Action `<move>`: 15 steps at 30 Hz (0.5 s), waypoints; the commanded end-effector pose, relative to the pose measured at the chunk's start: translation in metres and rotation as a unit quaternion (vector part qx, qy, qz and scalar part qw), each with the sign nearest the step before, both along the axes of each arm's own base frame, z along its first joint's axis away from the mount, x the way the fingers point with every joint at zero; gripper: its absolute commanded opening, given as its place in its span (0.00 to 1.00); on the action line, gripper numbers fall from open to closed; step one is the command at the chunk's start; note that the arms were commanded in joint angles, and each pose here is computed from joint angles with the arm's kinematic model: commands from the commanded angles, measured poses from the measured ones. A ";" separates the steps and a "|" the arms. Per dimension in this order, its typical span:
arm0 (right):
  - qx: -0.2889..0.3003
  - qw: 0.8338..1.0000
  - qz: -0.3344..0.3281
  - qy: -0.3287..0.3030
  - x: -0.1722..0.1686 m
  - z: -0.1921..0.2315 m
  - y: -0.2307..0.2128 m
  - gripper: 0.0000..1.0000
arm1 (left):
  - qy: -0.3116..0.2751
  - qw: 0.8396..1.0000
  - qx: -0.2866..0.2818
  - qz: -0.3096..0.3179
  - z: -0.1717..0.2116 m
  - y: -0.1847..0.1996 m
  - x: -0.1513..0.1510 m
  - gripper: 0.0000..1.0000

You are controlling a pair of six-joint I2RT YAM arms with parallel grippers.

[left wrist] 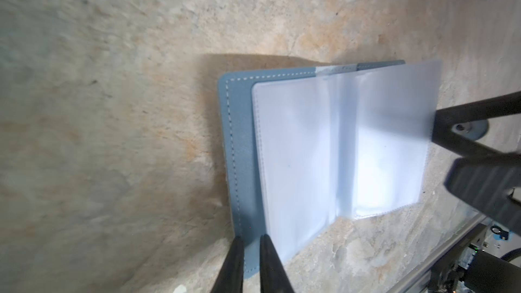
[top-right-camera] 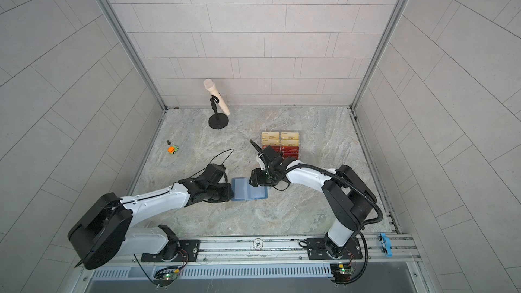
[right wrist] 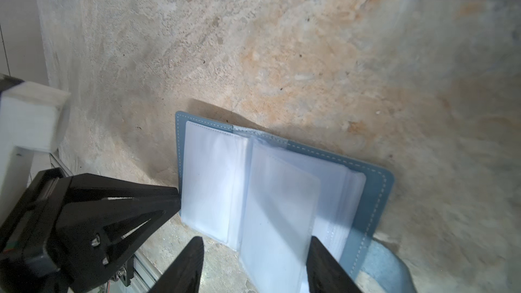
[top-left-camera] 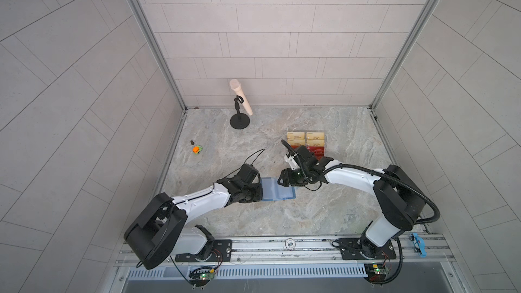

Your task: Put the credit cards into the card holder

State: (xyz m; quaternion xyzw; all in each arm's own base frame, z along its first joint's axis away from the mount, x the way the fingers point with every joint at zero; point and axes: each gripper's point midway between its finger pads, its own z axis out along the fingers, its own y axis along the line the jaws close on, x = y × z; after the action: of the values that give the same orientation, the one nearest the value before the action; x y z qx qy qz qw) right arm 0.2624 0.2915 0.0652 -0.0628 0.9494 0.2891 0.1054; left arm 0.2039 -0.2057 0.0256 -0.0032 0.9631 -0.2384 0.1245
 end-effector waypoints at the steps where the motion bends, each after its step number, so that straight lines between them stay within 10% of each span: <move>1: -0.021 1.000 0.004 0.000 -0.005 -0.005 -0.007 0.61 | -0.001 1.000 0.016 -0.006 -0.001 0.004 0.002 0.16; 15: -0.050 0.998 0.014 0.032 -0.010 -0.032 -0.008 0.62 | 0.005 1.000 0.014 -0.010 -0.004 0.001 0.001 0.15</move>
State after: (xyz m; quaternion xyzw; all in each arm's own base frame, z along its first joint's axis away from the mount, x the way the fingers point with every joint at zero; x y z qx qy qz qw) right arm 0.2555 0.2862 0.0416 -0.0682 0.9592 0.2631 0.0774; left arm 0.2016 -0.2033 0.0204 0.0008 0.9662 -0.2294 0.1173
